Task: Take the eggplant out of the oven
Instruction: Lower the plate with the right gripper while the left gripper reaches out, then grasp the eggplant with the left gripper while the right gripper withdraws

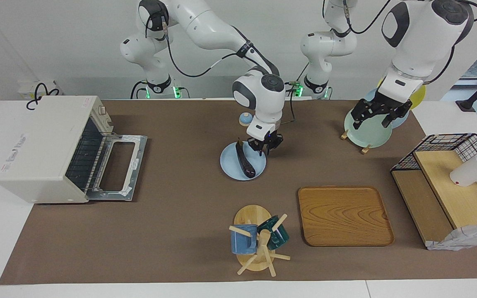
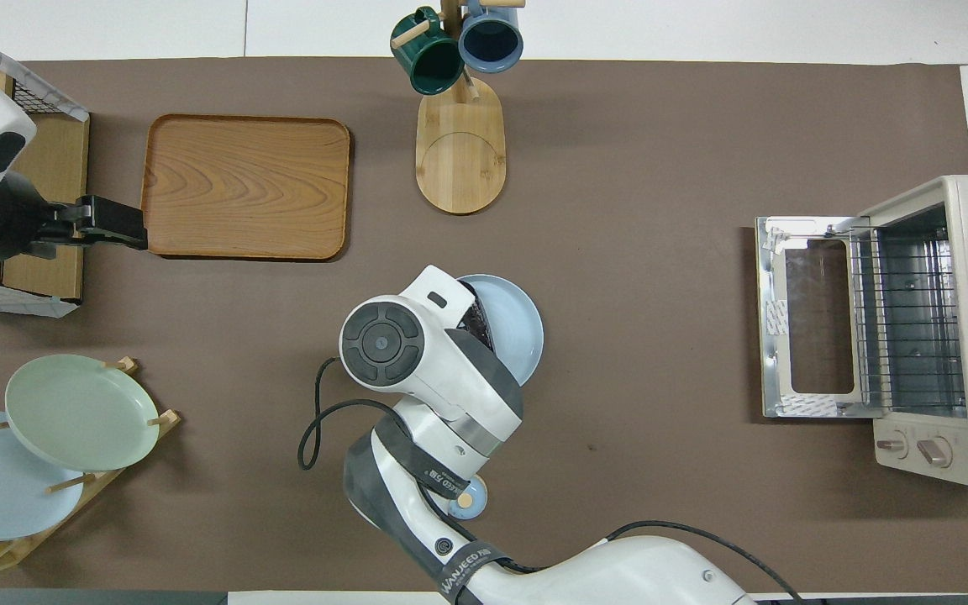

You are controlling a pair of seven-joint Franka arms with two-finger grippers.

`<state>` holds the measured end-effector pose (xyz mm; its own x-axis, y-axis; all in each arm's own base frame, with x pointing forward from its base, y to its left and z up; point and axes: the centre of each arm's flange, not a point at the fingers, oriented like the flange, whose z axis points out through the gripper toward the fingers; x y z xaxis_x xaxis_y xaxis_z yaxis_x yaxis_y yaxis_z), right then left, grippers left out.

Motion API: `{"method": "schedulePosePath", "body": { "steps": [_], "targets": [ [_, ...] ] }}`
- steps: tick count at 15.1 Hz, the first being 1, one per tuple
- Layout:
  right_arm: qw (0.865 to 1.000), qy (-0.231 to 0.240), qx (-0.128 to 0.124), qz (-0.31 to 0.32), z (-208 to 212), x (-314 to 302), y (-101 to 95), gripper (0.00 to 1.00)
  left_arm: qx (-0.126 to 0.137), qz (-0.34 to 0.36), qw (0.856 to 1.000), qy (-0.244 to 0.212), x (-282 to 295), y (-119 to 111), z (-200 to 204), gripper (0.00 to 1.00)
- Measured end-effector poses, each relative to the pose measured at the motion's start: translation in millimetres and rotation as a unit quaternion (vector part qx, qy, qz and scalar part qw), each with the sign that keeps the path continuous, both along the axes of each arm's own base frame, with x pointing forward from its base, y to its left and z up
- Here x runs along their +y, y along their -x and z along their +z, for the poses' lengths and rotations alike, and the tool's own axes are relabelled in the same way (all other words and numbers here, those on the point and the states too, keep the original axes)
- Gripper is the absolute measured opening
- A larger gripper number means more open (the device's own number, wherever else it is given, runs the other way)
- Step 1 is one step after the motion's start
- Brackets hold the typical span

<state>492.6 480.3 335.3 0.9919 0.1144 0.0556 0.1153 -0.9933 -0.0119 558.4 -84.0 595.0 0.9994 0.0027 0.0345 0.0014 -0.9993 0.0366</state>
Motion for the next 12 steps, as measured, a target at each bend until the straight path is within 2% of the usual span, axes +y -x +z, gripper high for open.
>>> {"method": "schedulePosePath", "body": {
  "steps": [1,2,4,5,6,7,10,12],
  "targets": [
    [1.0,0.007,0.006,-0.001,7.3,-1.5,-0.9,0.44,0.0,0.0,1.0,0.0,0.0,-0.1,0.1,1.0],
    [1.0,0.027,0.015,-0.001,21.1,-5.1,-3.4,0.44,-0.001,0.0,1.0,0.0,0.0,-0.3,0.1,1.0],
    [0.997,0.077,0.022,-0.009,60.1,-29.8,-18.9,0.41,-0.004,0.0,1.0,0.001,-0.4,-1.1,0.0,1.0],
    [0.995,0.092,0.025,-0.018,78.8,-52.0,-29.1,0.37,-0.005,-0.001,1.0,0.001,-1.5,-1.5,-0.4,1.0],
    [0.994,0.105,0.034,-0.022,93.7,-80.1,-38.7,0.37,-0.006,-0.003,1.0,0.001,-3.6,-1.7,-1.5,1.0],
    [0.992,0.118,0.046,-0.025,104.9,-113.2,-47.8,0.31,-0.004,-0.006,1.0,0.001,-7.4,-1.7,-3.8,1.0],
    [0.985,0.15,0.082,-0.023,109.7,-231.6,-65.0,0.01,0.007,-0.03,1.0,0.003,-46.4,-2.7,-24.7,1.0],
    [0.983,0.149,0.1,-0.045,92.6,-304.0,-68.1,0.01,0.012,-0.031,0.999,0.007,-95.6,-5.0,-50.5,1.0]
  ]
}}
